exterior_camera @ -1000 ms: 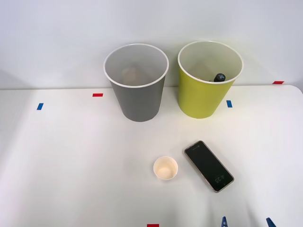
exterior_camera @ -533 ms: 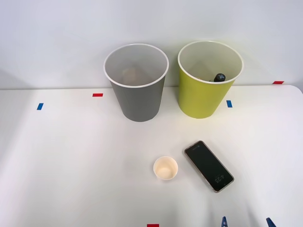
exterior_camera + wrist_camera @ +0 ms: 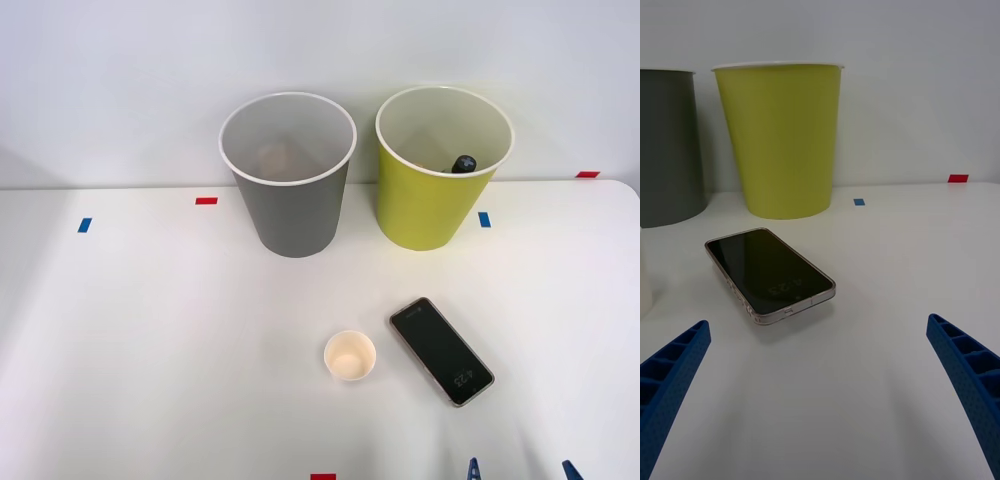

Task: Put cans in the gray bin, plastic bottles in the light green bin

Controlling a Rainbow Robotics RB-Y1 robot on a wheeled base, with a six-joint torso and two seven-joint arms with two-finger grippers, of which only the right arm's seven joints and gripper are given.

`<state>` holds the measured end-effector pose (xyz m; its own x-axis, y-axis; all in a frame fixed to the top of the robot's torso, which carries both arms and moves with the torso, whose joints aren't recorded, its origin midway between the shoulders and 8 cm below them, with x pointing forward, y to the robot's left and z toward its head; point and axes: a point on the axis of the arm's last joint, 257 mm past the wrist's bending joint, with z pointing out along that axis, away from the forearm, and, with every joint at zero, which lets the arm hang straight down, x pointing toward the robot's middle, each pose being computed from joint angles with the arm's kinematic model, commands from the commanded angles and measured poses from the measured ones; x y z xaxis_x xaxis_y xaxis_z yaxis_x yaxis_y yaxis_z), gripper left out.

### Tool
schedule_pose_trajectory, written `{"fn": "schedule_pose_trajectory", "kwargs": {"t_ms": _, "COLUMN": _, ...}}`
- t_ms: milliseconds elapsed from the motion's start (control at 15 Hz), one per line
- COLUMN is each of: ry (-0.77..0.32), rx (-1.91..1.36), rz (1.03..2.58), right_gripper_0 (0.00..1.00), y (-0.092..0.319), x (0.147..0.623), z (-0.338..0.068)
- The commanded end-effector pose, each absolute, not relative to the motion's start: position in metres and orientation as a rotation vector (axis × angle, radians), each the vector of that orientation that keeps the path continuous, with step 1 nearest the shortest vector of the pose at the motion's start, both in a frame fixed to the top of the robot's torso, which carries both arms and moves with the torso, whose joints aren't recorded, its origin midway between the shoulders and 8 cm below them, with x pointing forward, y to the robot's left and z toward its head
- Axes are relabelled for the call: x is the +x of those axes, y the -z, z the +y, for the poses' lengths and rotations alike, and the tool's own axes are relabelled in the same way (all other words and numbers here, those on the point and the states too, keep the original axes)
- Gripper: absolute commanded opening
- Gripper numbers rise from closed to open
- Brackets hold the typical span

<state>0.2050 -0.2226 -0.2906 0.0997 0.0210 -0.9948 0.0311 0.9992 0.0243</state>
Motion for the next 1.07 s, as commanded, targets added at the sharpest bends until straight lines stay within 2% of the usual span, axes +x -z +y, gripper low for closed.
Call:
{"fn": "schedule_pose_trajectory", "kwargs": {"t_ms": 67, "ry": 0.007, "rx": 0.043, "rz": 1.471, "right_gripper_0": 1.0, "y": 0.2906, "x": 0.205, "z": -0.2226}}
{"fn": "schedule_pose_trajectory", "kwargs": {"t_ms": 1067, "ry": 0.007, "rx": 0.043, "rz": 1.471, "right_gripper_0": 1.0, "y": 0.2906, "x": 0.205, "z": -0.2226}}
